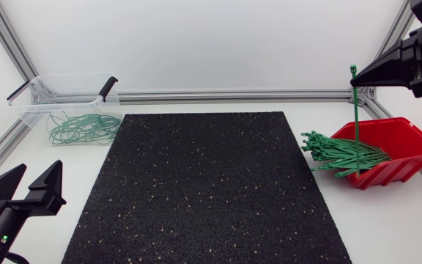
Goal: Take a green cable tie from the red box, thread the tail through the head to close it, then place it in the transparent bin on the left.
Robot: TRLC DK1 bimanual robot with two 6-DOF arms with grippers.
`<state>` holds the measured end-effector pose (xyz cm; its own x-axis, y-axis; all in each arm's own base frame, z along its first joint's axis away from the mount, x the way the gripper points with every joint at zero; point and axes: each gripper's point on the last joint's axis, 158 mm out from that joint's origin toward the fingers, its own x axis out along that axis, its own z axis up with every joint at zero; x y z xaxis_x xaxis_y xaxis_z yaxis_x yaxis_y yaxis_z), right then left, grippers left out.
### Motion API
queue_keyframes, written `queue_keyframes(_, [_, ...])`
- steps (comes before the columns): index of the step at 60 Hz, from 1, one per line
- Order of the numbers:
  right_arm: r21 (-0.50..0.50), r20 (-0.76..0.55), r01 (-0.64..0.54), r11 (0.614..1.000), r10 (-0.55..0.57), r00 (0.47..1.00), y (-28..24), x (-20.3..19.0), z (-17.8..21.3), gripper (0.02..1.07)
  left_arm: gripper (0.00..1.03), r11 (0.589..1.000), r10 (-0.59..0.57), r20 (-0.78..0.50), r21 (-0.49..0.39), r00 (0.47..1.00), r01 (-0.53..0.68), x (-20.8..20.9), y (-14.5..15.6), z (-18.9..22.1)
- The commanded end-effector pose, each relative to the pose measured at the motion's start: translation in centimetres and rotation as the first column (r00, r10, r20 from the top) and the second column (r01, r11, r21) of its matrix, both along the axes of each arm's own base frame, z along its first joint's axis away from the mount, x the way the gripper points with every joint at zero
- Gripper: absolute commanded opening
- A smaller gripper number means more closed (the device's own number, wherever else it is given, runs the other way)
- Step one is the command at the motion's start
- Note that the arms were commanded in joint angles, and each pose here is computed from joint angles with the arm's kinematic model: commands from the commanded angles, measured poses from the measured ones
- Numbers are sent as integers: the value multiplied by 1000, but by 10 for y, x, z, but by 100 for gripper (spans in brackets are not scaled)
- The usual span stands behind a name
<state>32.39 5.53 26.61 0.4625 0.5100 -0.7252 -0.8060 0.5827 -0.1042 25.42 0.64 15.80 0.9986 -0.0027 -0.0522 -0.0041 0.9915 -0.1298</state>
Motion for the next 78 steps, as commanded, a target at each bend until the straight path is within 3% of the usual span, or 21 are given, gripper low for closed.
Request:
queue_keyframes(1, [61, -81, 28, 998, -23, 996, 16, -2, 1, 8, 99, 999, -3, 9, -52, 1000, 3, 1, 0, 17])
queue_keyframes(20, [146, -272, -10, 989, 50, 961, 75, -33, -20, 8, 99, 963, -163, -112, -233, 980, 133, 10, -27, 33])
queue_keyframes(26, [205, -412, -3, 979, 89, 907, 100, -56, -26, 8, 99, 938, -252, -135, -276, 958, 208, 10, -44, 37])
queue_keyframes(45, [320, -540, -4, 948, 185, 821, 148, -83, -25, 8, 94, 809, -533, -235, -421, 813, 409, 10, -95, 52])
queue_keyframes(62, [416, -586, -27, 909, 291, 756, 184, -105, -28, 8, 92, 626, -768, -273, -508, 579, 591, -17, -161, 57])
queue_keyframes(73, [453, -576, -38, 891, 325, 751, 196, -112, -31, 8, 92, 580, -811, -272, -485, 517, 655, -30, -182, 70])
queue_keyframes(78, [457, -574, -27, 889, 318, 754, 197, -110, -34, 8, 91, 582, -812, -275, -439, 514, 685, -32, -186, 75])
